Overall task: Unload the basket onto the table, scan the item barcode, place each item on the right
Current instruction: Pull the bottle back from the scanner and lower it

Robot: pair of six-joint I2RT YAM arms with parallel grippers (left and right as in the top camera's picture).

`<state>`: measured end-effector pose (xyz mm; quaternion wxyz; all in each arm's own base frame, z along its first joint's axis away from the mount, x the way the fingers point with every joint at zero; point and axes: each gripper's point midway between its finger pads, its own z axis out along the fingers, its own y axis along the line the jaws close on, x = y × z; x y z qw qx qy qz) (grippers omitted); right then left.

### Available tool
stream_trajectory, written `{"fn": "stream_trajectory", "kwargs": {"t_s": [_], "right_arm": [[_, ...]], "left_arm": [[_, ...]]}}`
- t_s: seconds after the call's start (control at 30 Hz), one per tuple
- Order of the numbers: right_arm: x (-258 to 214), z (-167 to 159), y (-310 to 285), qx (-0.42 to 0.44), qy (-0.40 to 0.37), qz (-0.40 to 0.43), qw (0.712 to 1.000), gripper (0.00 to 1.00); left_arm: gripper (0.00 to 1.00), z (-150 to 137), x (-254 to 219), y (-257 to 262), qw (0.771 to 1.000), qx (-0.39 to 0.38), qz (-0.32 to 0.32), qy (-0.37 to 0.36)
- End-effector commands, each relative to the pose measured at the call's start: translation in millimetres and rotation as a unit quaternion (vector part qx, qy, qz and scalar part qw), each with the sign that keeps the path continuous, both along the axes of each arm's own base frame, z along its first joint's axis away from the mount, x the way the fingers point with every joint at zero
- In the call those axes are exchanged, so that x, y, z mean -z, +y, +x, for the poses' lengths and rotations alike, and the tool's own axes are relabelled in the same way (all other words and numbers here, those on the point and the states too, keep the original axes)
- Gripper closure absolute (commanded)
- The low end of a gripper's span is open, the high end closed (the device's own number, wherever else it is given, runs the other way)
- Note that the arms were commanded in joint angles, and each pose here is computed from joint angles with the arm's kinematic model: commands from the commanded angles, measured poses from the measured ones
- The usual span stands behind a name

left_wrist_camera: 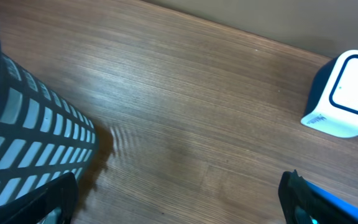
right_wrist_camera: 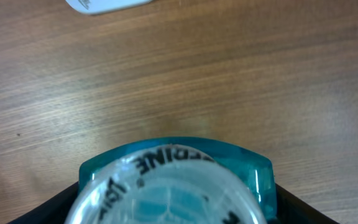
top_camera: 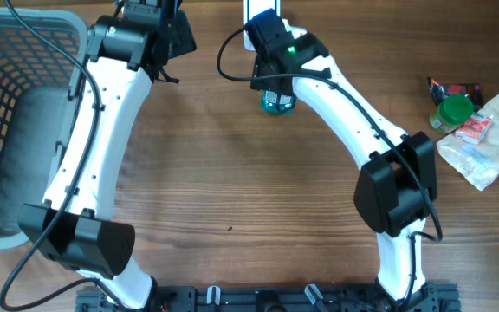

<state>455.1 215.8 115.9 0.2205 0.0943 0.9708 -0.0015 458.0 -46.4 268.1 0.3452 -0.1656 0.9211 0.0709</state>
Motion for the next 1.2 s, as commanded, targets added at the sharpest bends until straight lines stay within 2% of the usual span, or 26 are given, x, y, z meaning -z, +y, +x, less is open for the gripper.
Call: {"fn": "stream_trajectory", "kwargs": {"t_s": [0.0, 0.13, 0.33, 0.63, 0.73, 0.87, 1.0, 1.17], "right_arm": [[1.9, -5.1, -0.5, 0.024, -0.003, -0.005, 1.000, 0.33], [9.9, -13.1, 6.8, 0.015, 0.003, -0.009, 1.000, 0.32], [10.5, -13.3, 12.2, 0.009, -0.002, -0.008, 1.000, 0.18], [-1.7, -22.8, 6.5, 0.008, 0.007, -0.012, 1.000, 0.07], [-16.3, -24.2, 5.6, 0.009, -0.004, -0.004, 1.000, 0.00], [-18.9, -31.6, 7.6, 0.008, 0.011, 0.011, 1.000, 0.00], [-17.5, -40.6, 1.9, 0.055, 0.034, 0.029, 0.997, 0.00], [-48.8, -45.6, 10.6, 0.092, 0.070, 0.113, 0.987, 0.00]], "left_arm": [[0.00, -1.7, -4.7, 8.9, 1.000, -0.009, 0.013, -0.005], [0.00, -1.7, -4.7, 8.8, 1.000, -0.009, 0.013, -0.005], [0.00, -1.8, -4.7, 8.9, 1.000, -0.009, 0.013, -0.005], [0.00, -1.6, -7.0, 14.4, 0.999, -0.019, 0.026, -0.009], [0.00, -1.3, -7.2, 14.3, 0.999, -0.019, 0.026, -0.010], [0.00, -1.2, -7.2, 14.2, 0.999, -0.019, 0.026, -0.010], [0.00, -1.4, -7.1, 14.2, 0.999, -0.019, 0.026, -0.010], [0.00, -1.0, -7.1, 17.7, 0.999, -0.023, 0.025, -0.010]]}}
